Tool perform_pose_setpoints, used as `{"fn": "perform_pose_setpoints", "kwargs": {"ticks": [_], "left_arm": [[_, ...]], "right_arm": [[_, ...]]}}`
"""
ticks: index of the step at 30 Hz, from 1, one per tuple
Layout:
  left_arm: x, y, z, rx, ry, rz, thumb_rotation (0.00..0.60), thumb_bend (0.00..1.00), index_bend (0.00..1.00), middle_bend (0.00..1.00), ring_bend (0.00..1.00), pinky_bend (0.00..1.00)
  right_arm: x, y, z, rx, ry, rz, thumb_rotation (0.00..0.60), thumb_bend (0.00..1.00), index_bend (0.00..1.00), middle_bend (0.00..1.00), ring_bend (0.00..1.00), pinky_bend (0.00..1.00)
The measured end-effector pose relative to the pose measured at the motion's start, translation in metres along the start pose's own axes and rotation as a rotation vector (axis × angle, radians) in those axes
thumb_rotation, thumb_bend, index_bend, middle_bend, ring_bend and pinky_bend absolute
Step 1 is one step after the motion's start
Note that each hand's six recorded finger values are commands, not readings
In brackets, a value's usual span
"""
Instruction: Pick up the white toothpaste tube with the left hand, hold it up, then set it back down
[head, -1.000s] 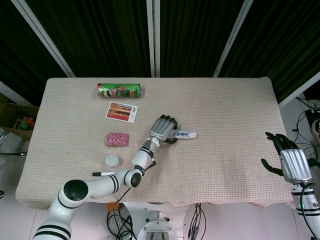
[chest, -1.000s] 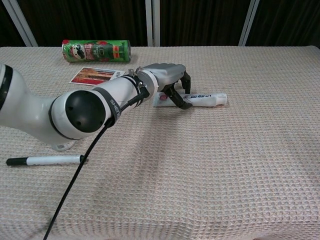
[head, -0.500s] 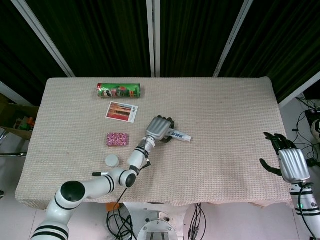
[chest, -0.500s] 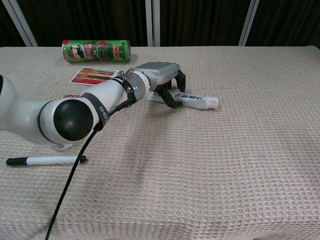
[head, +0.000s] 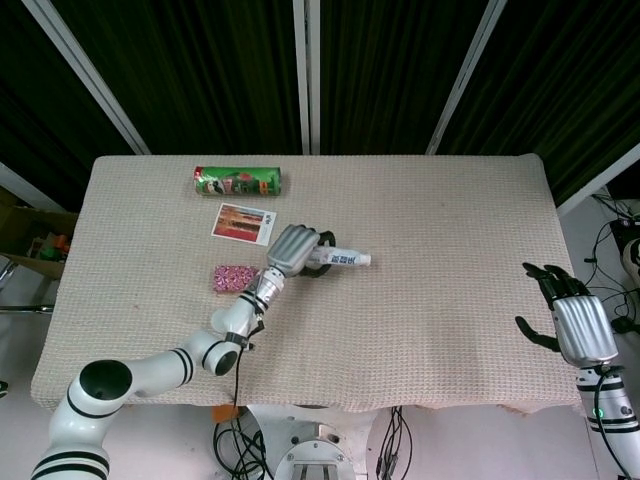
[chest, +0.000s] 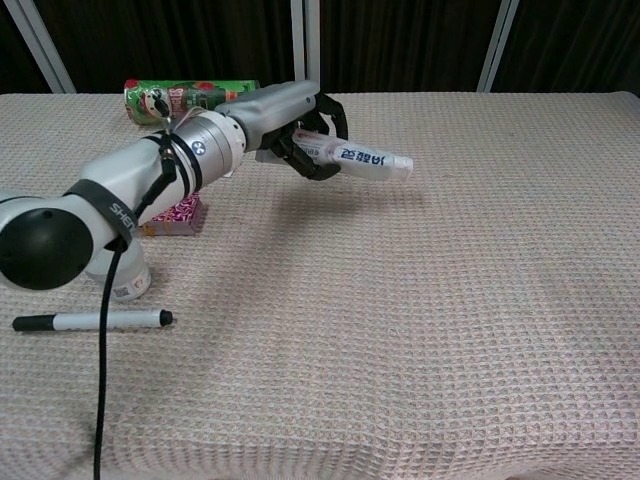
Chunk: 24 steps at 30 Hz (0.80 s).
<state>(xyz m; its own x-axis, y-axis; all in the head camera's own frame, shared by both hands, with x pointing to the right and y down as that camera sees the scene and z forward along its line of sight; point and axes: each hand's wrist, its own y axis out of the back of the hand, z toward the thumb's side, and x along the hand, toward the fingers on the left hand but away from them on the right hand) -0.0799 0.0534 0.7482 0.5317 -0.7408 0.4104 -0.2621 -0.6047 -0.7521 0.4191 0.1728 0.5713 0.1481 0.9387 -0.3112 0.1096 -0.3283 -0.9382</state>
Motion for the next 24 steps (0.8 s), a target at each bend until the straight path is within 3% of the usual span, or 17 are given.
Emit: {"fn": "perform_pose_setpoints", "kwargs": {"ticks": [10,15,24], "left_arm": [[-0.023,0.028,-0.009,-0.296,-0.047,0.006,0.361,0.61,0.63,0.67,0.53,0.5],[-0.033,0.037,-0.007,-0.432,-0.084,-0.012,0.342,0.61,0.63,0.67,0.53,0.49],[-0.049,0.04,0.003,-0.452,-0.193,0.037,0.341,0.61,0.63,0.67,0.53,0.49]], "right_arm": [[-0.024,0.011,0.032,-0.019,0.119,0.01,0.6,0.18,0.22,0.31,0.17,0.37],[-0.044,0.025,0.056,-0.044,0.198,-0.037,0.6,0.18,0.27,0.32,0.17,0.37],[-0.091,0.038,0.095,-0.079,0.289,-0.043,0.6,0.18,0.36,0.34,0.19,0.39]]}}
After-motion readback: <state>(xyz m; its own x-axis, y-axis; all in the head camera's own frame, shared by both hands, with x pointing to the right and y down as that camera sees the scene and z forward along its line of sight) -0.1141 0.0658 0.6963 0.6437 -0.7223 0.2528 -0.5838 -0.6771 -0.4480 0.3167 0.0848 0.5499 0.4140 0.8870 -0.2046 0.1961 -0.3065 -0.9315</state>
